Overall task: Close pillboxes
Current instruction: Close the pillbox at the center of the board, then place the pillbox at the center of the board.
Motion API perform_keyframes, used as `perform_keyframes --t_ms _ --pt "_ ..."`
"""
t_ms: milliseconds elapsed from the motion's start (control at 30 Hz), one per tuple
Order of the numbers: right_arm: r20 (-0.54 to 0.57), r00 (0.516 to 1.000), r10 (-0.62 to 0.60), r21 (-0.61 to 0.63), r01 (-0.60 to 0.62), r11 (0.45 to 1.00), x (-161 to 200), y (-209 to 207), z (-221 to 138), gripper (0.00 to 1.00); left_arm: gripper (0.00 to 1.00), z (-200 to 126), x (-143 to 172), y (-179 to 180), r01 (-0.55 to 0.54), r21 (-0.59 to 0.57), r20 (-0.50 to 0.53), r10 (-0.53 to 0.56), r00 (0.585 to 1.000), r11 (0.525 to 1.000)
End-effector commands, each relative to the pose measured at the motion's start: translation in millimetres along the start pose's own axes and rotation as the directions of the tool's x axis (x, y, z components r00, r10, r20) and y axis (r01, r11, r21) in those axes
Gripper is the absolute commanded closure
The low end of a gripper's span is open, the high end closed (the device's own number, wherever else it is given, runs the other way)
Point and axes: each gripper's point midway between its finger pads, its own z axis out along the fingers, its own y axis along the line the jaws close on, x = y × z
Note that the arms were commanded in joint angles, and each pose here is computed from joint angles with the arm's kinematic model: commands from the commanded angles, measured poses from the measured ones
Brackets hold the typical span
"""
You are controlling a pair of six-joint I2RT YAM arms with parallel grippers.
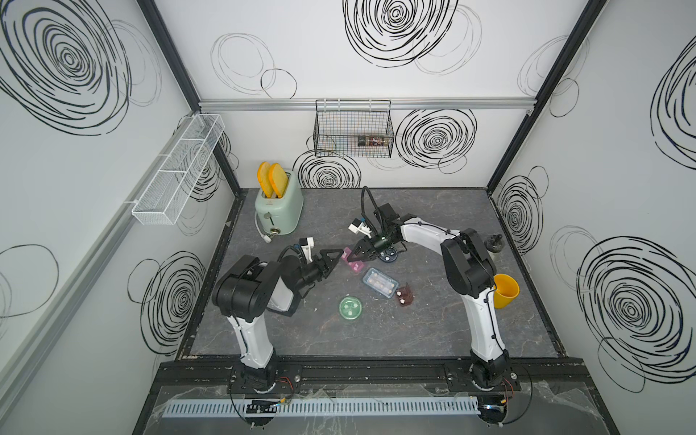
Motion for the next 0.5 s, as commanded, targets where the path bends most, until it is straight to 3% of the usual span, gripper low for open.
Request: perform_keyframes --t_ms 0,267,467 --pt "-0.057 0.998 0.019 0.017 -0.018 1.0 8.0 -12.6 8.4 0.84 0.2 0.1 -6.7 -10.4 -0.06 0.032 0.012 0.06 0.998 0.998" --pt "-0.087 0.994 0.062 0.065 -0.056 0.996 14.8 -45.3 22.2 0.84 0.2 -18.1 -15.4 17.1 -0.153 -0.205 0.035 0.163 0.986 0.967" --pt "-0.1 0.992 0.072 0.095 -0.062 0.994 20.2 -60.1 31.6 0.85 0.22 -23.0 -19.8 20.2 -0.205 -0.28 0.024 0.221 0.975 0.938"
